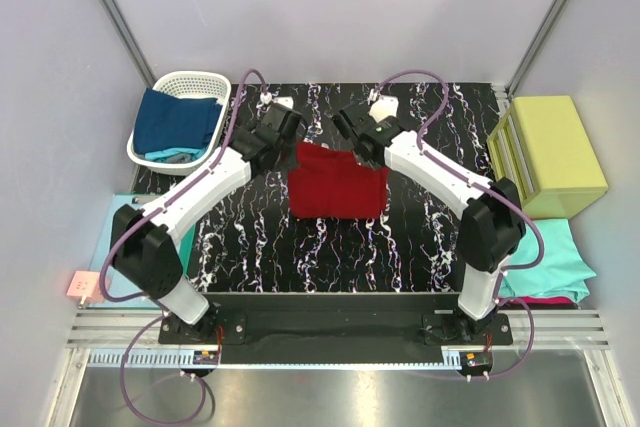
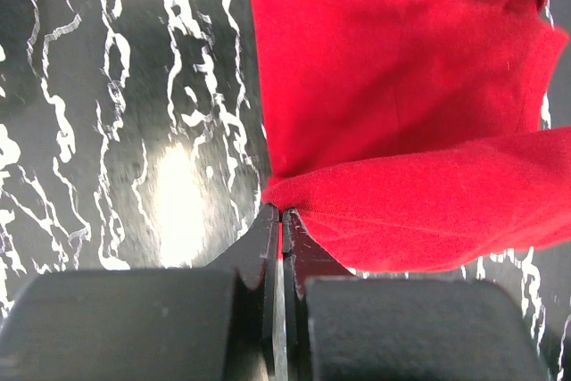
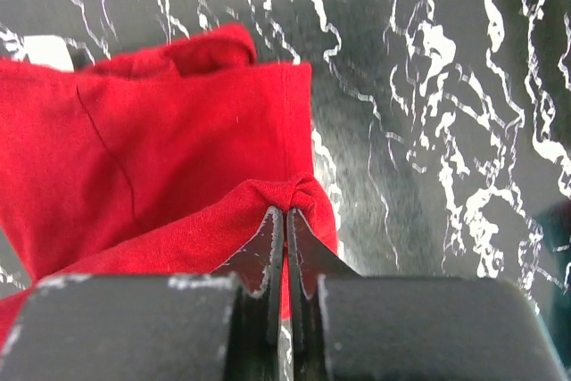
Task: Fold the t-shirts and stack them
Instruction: Fold the long partially folded tshirt into a neat square
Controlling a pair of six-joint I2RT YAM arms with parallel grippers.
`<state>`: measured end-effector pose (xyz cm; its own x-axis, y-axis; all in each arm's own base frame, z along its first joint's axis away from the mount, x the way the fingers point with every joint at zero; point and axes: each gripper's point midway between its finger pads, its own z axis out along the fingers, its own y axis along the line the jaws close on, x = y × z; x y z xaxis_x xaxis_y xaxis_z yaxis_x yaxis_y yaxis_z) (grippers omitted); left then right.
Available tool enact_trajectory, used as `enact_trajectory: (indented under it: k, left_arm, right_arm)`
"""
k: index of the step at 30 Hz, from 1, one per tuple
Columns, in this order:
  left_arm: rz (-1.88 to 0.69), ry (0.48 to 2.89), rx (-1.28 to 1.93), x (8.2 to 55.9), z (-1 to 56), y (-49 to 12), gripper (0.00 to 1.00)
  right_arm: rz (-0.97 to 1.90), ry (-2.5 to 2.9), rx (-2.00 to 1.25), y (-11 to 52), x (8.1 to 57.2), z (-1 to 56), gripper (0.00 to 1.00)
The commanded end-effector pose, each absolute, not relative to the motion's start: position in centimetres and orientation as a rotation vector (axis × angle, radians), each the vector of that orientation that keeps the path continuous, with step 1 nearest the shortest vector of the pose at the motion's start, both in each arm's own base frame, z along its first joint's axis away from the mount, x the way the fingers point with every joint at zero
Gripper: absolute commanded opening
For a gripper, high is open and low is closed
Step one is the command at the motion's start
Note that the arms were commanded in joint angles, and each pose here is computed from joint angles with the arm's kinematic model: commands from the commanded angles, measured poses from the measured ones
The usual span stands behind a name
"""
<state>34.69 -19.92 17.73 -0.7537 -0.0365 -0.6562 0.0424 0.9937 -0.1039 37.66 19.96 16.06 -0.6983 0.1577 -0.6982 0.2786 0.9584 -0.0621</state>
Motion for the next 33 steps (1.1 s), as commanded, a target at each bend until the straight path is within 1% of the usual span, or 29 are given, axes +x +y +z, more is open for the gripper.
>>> enact_trajectory:
  k: [1, 7, 8, 9, 10, 12, 13, 14, 16, 17, 18, 19, 20, 21, 22, 24, 25, 27, 28, 29, 30, 31, 32, 33]
  left_arm:
    - [-0.195, 2.322, -0.017, 38.2, 21.0, -20.3, 0.0]
    - [-0.174, 2.307, -0.041, 41.6, 21.2, -20.2, 0.0]
    - [-0.168, 2.322, -0.037, 42.1, 20.5, -20.3, 0.0]
    - [-0.175, 2.304, -0.048, 43.0, 21.2, -20.3, 0.0]
    - [-0.164, 2.323, -0.047, 43.6, 20.2, -20.4, 0.0]
    - [-0.18, 2.305, -0.061, 45.0, 20.9, -20.6, 0.0]
    - [-0.168, 2.324, -0.061, 45.7, 19.7, -20.8, 0.0]
    - [-0.181, 2.312, -0.066, 46.4, 20.1, -21.0, 0.0]
    - [-0.182, 2.343, -0.066, 47.4, 18.5, -21.2, 0.01]
    - [-0.188, 2.336, -0.074, 48.1, 18.6, -21.2, 0.01]
    - [-0.184, 2.345, -0.075, 48.5, 18.0, -21.2, 0.01]
    - [-0.183, 2.368, -0.071, 48.9, 16.7, -21.3, 0.01]
    - [-0.186, 2.364, -0.081, 49.5, 16.7, -21.2, 0.01]
    - [-0.187, 2.367, -0.082, 49.9, 16.4, -21.2, 0.01]
    - [-0.191, 2.392, -0.075, 50.1, 15.1, -21.4, 0.01]
    - [-0.187, 2.393, -0.094, 51.0, 14.6, -21.0, 0.01]
    - [-0.192, 2.411, -0.094, 51.3, 13.6, -21.0, 0.01]
    - [-0.196, 2.408, -0.112, 52.2, 13.2, -20.7, 0.02]
    - [-0.199, 2.423, -0.111, 52.5, 12.2, -20.8, 0.03]
    - [-0.209, 2.412, -0.116, 53.0, 12.6, -20.8, 0.06]
    - [-0.219, 2.409, -0.113, 53.3, 12.5, -21.0, 0.1]
    - [-0.228, 2.404, -0.11, 53.7, 12.6, -21.1, 0.16]
    - [-0.232, 2.4, -0.11, 53.7, 12.9, -21.2, 0.29]
    - [-0.25, 2.365, -0.113, 53.8, 14.4, -21.3, 0.35]
  right_arm:
    - [-0.241, 2.242, 0.325, 19.2, 40.8, 19.0, 0.0]
    - [-0.293, 2.221, 0.339, 18.5, 43.5, 18.3, 0.0]
    - [-0.291, 2.214, 0.353, 18.2, 44.1, 18.5, 0.0]
    - [-0.295, 2.212, 0.356, 18.1, 44.5, 18.3, 0.0]
    - [-0.305, 2.214, 0.366, 17.8, 45.1, 17.7, 0.0]
    - [-0.315, 2.223, 0.364, 17.8, 46.2, 16.8, 0.0]
    - [-0.311, 2.215, 0.373, 17.6, 46.9, 16.5, 0.0]
    - [-0.306, 2.214, 0.371, 17.7, 47.4, 16.5, 0.0]
    - [-0.322, 2.227, 0.363, 17.8, 48.4, 15.2, 0.0]
    - [-0.321, 2.217, 0.37, 17.6, 49.1, 15.4, 0.0]
    - [-0.34, 2.234, 0.36, 17.7, 49.6, 14.0, 0.0]
    - [-0.342, 2.236, 0.357, 17.7, 50.0, 13.6, 0.0]
    - [-0.331, 2.227, 0.362, 17.8, 50.6, 13.9, 0.0]
    - [-0.345, 2.247, 0.353, 17.9, 50.9, 12.6, 0.0]
    - [-0.334, 2.24, 0.351, 18.1, 51.5, 12.8, 0.0]
    - [-0.356, 2.256, 0.333, 18.2, 52.1, 11.2, 0.0]
    - [-0.353, 2.248, 0.327, 18.3, 52.7, 11.4, 0.0]
    - [-0.368, 2.262, 0.316, 18.4, 53.4, 10.0, 0.0]
    - [-0.351, 2.258, 0.316, 18.5, 53.9, 10.2, 0.0]
    - [-0.346, 2.264, 0.317, 18.6, 54.1, 9.8, 0.0]
    - [-0.345, 2.285, 0.309, 18.6, 54.4, 8.8, 0.02]
    - [-0.331, 2.288, 0.31, 18.5, 54.7, 8.8, 0.14]
    - [-0.342, 2.279, 0.315, 18.3, 54.8, 9.0, 0.25]
    - [-0.34, 2.269, 0.318, 18.2, 54.8, 9.7, 0.44]
